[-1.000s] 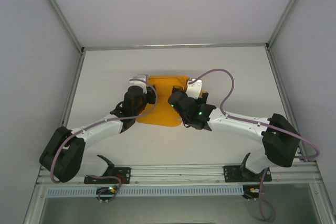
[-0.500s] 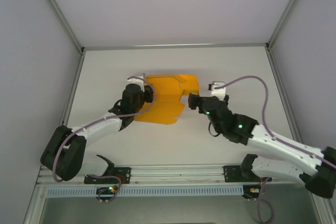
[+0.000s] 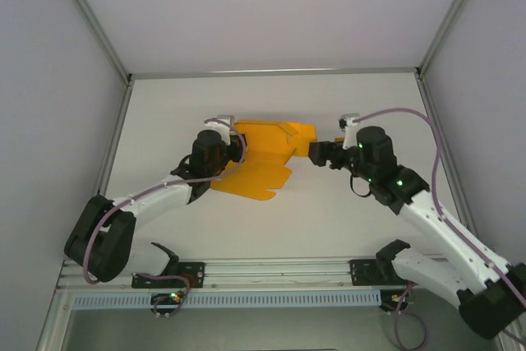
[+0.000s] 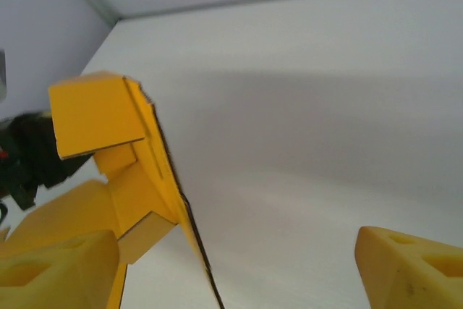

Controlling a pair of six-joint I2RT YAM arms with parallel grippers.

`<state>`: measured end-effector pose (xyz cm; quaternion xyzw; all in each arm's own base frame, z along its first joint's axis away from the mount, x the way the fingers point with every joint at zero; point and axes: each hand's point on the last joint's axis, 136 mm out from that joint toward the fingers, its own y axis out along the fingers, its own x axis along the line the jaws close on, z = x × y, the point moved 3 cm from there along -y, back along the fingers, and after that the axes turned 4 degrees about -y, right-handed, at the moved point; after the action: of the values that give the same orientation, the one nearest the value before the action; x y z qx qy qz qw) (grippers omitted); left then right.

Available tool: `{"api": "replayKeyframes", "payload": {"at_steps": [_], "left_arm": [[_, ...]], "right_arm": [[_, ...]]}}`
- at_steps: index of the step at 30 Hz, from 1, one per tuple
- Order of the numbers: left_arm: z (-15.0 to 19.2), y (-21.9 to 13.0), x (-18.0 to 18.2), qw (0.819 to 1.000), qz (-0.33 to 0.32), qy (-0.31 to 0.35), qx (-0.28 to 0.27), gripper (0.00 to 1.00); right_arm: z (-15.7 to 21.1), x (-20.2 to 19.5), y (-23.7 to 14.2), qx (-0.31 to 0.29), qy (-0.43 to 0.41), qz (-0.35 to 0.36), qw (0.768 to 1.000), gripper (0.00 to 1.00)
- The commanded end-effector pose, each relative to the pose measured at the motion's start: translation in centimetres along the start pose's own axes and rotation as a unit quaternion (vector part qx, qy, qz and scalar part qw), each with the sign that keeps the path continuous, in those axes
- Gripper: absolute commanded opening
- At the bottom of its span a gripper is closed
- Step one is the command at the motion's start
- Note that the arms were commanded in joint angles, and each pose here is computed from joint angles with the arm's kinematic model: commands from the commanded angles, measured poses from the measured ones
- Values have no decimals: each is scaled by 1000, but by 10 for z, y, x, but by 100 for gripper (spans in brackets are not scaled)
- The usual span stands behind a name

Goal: Assemble paper box

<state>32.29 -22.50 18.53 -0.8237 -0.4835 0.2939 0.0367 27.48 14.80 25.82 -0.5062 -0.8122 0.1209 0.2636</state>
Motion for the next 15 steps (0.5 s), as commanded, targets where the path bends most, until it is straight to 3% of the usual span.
{"api": "replayKeyframes", "payload": {"at_steps": [1, 4, 8, 11, 15], "left_arm": [[-13, 2, -10, 1000, 19, 8, -10, 0], [-13, 1, -10, 1000, 18, 8, -10, 0], [-13, 1, -9, 1000, 12, 8, -9, 0], [-13, 1, -9, 1000, 6, 9, -8, 0], [-13, 1, -8, 1000, -1, 8, -8, 0]], "right_arm": [[-1, 12, 15, 46, -13, -33, 998, 73], [-8, 6, 32, 53, -2, -3, 999, 49], [-12, 12, 46, 61, -5, -5, 998, 24], [-7, 13, 52, 76, -16, 26, 997, 11], [-3, 4, 51, 112, -63, 142, 982, 3]]}}
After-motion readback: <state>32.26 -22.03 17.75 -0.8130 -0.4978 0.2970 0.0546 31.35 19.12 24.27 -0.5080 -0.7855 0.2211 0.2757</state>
